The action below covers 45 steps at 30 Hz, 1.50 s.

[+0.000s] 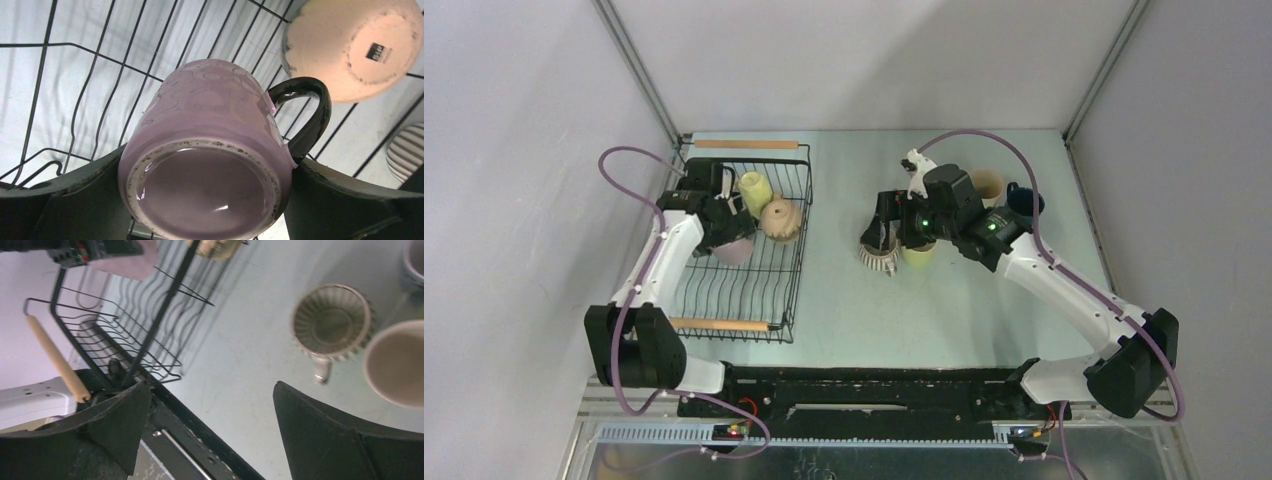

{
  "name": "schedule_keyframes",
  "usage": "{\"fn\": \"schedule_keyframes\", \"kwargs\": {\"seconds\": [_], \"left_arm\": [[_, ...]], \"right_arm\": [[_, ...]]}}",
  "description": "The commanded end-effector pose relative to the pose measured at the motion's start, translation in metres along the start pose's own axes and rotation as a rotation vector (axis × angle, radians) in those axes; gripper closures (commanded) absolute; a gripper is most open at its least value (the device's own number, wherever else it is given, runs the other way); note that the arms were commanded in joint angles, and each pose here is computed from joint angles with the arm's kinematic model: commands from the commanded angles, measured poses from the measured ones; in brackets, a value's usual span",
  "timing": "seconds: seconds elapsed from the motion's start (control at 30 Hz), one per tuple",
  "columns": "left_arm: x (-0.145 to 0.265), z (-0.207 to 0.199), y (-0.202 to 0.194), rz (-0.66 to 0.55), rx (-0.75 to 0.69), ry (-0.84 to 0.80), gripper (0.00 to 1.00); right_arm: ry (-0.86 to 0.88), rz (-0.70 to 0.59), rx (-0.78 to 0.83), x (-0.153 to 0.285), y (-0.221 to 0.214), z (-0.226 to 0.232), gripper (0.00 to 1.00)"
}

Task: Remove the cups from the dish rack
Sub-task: Unload the cup from the dish rack, then place the cup at the center of the board.

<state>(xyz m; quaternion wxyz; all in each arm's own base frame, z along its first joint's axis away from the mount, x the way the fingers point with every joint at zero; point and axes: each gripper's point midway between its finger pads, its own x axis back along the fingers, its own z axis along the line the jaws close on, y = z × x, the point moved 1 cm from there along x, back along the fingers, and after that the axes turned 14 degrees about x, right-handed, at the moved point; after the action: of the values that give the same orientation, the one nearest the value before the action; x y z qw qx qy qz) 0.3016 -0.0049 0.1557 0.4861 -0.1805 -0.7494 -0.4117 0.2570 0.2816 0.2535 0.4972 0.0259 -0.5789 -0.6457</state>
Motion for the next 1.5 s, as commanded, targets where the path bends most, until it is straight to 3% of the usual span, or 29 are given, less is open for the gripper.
{"fn": "schedule_keyframes", "kwargs": {"seconds": [0.0,0.47,1.0,1.47], "left_arm": [[0.047,-0.030,0.020,-0.077,0.007,-0.163,0.86],[0.124,-0.072,0.019,-0.050,0.025,-0.401,0.86],[0.179,-0.116,0.004,0.057,0.049,-0.657,0.86],[0.211,-0.135,-0.006,0.144,0.061,-0.826,0.85]], "right_arm": [[0.121,-0.117,-0.006,-0.012,0.028,0.033,0.02],[0.336,-0.325,0.056,-0.037,0.070,0.093,0.02],[0.428,-0.442,0.082,-0.068,0.074,0.100,0.01],[0.525,-0.504,0.009,-0.079,0.088,0.102,0.03]]}}
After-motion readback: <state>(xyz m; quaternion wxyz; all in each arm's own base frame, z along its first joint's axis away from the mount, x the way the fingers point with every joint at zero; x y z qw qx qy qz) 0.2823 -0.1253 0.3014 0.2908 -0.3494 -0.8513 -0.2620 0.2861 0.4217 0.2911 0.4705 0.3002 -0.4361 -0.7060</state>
